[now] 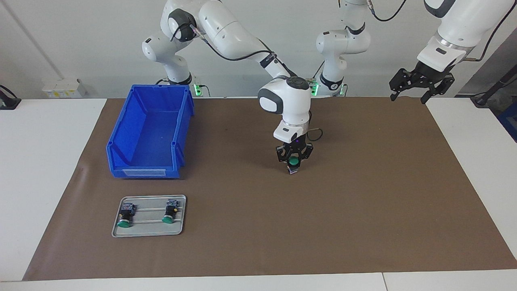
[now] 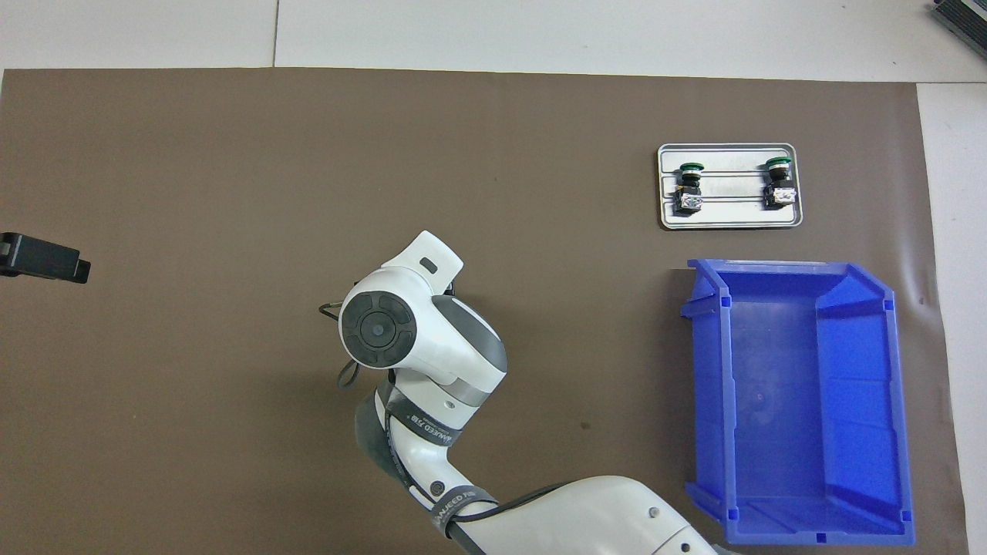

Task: Place and press button with both arms
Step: 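Carry the button with the right gripper over the blue bin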

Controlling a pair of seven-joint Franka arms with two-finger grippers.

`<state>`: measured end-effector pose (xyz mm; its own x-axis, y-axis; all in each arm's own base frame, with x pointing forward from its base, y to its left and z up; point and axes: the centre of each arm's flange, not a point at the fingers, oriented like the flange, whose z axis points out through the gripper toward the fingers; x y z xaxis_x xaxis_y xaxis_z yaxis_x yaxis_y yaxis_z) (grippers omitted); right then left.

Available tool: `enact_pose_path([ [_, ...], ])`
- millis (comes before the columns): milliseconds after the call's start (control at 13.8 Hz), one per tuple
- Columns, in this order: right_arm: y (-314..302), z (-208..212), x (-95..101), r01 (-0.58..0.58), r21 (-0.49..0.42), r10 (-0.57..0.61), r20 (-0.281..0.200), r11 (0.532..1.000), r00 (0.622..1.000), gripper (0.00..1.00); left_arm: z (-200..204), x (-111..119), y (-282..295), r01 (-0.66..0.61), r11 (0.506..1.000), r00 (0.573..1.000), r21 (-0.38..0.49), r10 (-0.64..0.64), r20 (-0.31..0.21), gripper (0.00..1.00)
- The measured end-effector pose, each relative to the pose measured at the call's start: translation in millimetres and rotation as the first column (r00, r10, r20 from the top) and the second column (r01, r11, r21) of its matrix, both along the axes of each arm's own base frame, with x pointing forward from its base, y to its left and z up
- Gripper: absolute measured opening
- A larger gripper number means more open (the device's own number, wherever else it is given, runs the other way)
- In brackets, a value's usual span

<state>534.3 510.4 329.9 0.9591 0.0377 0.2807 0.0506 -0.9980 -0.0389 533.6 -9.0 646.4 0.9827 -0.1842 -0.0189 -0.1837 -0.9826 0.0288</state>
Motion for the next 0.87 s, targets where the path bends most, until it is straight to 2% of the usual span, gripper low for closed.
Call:
enact_pose_path([
  [217,-11.2,16.0,10.1,0.024,-0.002,-0.024,0.008,1.0,1.0,0.37,0.0,0.0,0.0,0.0,1.0,1.0,0.0,0.0,0.0,1.0],
  [506,-72.7,102.9,38.7,0.112,-0.008,-0.112,0.015,0.994,0.994,0.37,0.0,0.0,0.0,0.0,1.0,1.0,0.0,0.0,0.0,1.0],
  [651,-117.2,143.9,50.6,0.126,-0.034,-0.126,0.004,0.991,0.992,0.37,0.0,0.0,0.0,0.0,1.0,1.0,0.0,0.0,0.0,1.0],
  [868,-183.1,182.6,63.5,0.117,-0.08,-0.119,-0.02,0.99,0.993,0.37,0.0,0.0,0.0,0.0,1.0,1.0,0.0,0.0,0.0,1.0],
])
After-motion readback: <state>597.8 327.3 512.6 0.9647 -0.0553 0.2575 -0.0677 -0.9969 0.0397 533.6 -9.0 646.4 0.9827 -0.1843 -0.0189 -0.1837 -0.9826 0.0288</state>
